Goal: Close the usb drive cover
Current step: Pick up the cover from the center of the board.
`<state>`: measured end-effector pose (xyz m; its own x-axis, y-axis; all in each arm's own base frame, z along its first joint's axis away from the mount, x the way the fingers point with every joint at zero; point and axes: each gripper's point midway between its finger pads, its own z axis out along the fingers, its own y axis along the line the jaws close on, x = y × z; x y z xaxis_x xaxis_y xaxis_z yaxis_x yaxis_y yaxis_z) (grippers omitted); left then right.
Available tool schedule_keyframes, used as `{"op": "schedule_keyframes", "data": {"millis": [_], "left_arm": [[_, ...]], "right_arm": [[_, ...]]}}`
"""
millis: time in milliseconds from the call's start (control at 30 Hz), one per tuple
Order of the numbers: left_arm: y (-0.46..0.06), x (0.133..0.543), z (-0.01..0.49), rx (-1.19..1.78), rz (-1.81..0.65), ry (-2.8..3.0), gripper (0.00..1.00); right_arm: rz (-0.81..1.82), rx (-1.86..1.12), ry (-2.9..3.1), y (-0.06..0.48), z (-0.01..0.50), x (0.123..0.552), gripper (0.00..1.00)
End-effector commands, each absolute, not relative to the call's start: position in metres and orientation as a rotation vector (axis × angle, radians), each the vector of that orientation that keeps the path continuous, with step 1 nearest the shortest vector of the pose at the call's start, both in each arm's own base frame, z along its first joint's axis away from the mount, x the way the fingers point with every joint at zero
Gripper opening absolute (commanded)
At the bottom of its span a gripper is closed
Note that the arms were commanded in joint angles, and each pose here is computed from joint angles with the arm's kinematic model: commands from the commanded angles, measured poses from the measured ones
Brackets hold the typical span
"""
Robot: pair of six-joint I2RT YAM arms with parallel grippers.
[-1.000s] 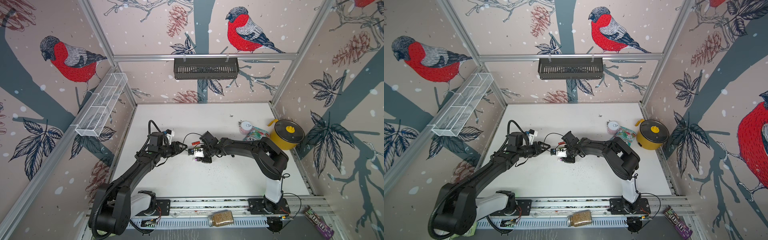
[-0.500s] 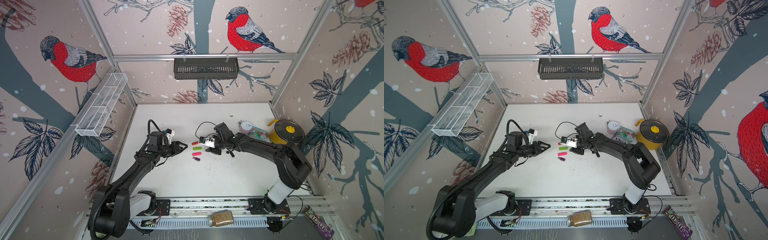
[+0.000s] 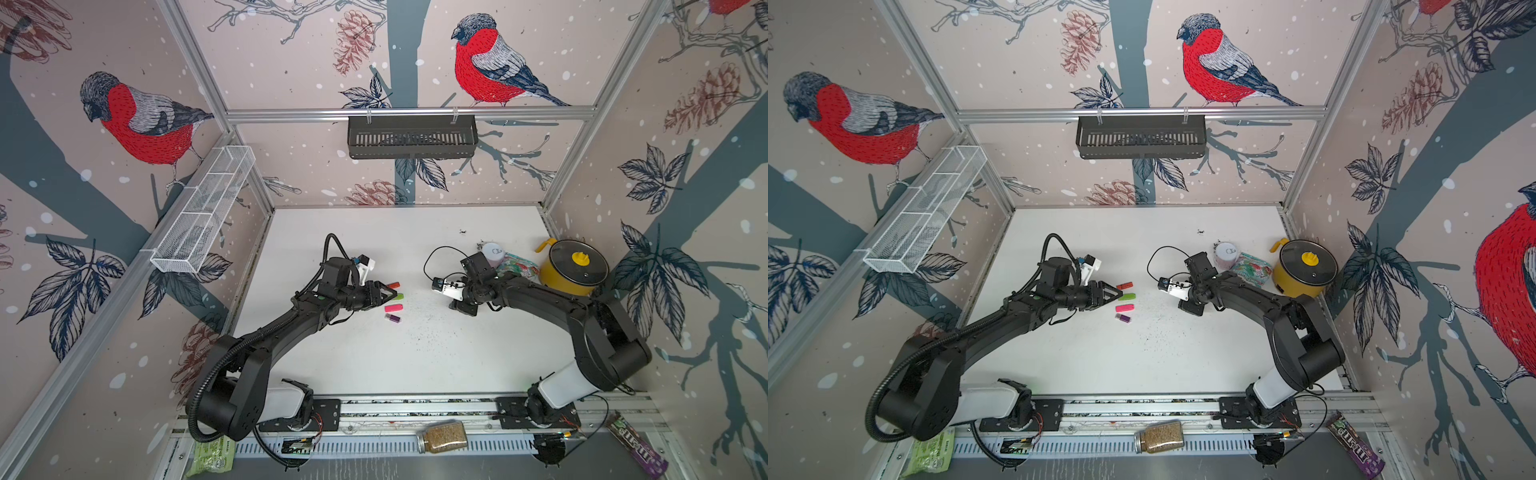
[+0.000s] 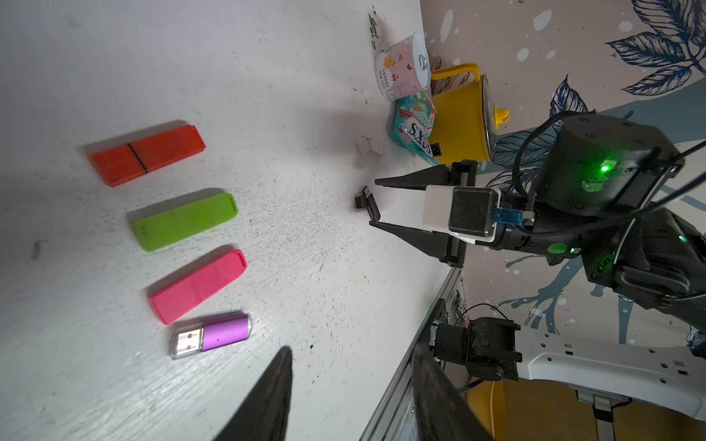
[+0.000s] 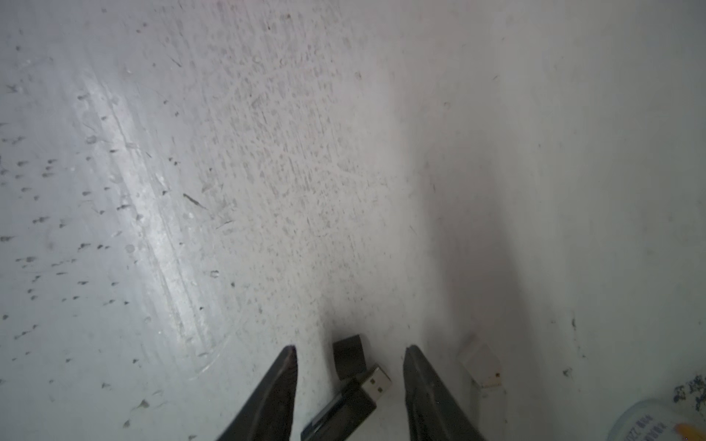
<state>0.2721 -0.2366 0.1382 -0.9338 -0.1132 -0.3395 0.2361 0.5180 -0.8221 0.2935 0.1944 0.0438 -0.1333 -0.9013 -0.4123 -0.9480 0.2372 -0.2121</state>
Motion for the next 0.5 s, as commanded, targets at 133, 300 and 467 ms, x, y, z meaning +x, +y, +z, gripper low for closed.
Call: {"op": "schedule_keyframes", "data": {"millis": [133,300,467], "left_arm": [[-0.239,0.275,0.138,0.118,-1.391,2.394,0.5],[-0.239,0.275,0.136,0.123,-1.393,2.398,0.5],[-0.239,0.274,0.134,0.122,-1.393,2.402,0.5]], "right_arm": [[0.003,-1.676,2.102,0.176,0.034,0.3,0.48],[-0.057,-1.653,2.127,0.163,0.031,0.302,0.49],[-0.089,-1.623,2.146,0.158,0.029,0.308,0.49]]}}
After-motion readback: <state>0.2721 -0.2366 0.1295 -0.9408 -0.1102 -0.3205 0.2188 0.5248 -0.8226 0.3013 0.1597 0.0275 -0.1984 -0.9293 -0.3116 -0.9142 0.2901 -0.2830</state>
